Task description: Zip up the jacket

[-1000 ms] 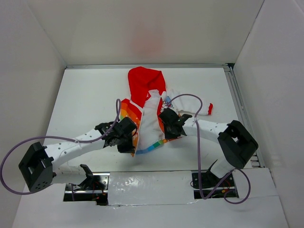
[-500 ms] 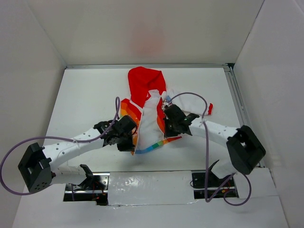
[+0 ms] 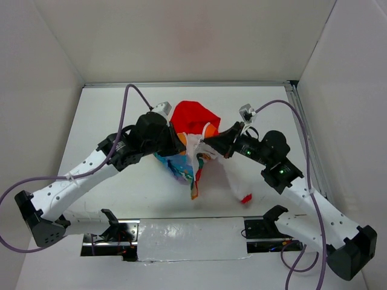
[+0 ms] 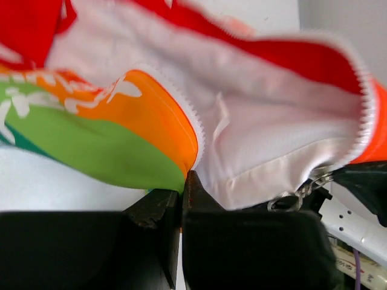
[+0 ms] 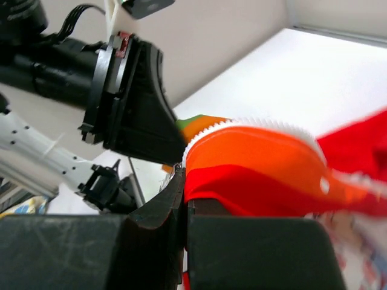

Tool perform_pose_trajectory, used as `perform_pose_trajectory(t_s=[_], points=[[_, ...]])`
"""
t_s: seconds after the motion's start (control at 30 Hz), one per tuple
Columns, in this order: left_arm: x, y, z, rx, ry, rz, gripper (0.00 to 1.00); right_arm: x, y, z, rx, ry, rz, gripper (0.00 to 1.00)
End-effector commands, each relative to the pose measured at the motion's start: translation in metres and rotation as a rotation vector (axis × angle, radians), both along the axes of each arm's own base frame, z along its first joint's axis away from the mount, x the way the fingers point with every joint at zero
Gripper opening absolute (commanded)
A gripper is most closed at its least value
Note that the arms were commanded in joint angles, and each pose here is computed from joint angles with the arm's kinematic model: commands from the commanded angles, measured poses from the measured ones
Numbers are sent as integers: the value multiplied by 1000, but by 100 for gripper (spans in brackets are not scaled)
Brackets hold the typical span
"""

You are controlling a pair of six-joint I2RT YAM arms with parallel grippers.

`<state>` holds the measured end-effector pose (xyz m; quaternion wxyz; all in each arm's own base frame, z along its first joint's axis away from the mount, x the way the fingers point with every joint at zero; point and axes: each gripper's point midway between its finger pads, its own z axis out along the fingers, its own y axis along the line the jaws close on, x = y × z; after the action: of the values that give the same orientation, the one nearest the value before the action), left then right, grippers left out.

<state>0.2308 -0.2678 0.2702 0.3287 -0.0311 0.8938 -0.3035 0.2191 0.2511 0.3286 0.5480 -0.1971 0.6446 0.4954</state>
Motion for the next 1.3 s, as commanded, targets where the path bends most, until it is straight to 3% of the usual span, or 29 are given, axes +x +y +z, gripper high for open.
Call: perform_pose_trajectory(t_s=[0.0, 0.17, 0.4, 0.77, 1.03, 1.27], points=[[13, -6, 48, -73, -202, -53, 0, -10, 6, 17, 67, -116, 88, 0], [19, -5, 55, -94, -258, -46, 0, -16, 8, -2, 127, -88, 143, 0], [10, -13, 45, -119, -264, -118, 0, 10, 10, -34, 114, 3, 43, 0], [-3, -16, 29, -153, -266, -183, 0, -4, 15, -37, 123, 49, 125, 0], [-8, -21, 45, -237, -337, -213, 0, -14, 24, -40, 260, 199, 200, 0], [-5, -30, 28, -232, -290, -222, 0, -19, 30, -16, 401, 185, 241, 0]])
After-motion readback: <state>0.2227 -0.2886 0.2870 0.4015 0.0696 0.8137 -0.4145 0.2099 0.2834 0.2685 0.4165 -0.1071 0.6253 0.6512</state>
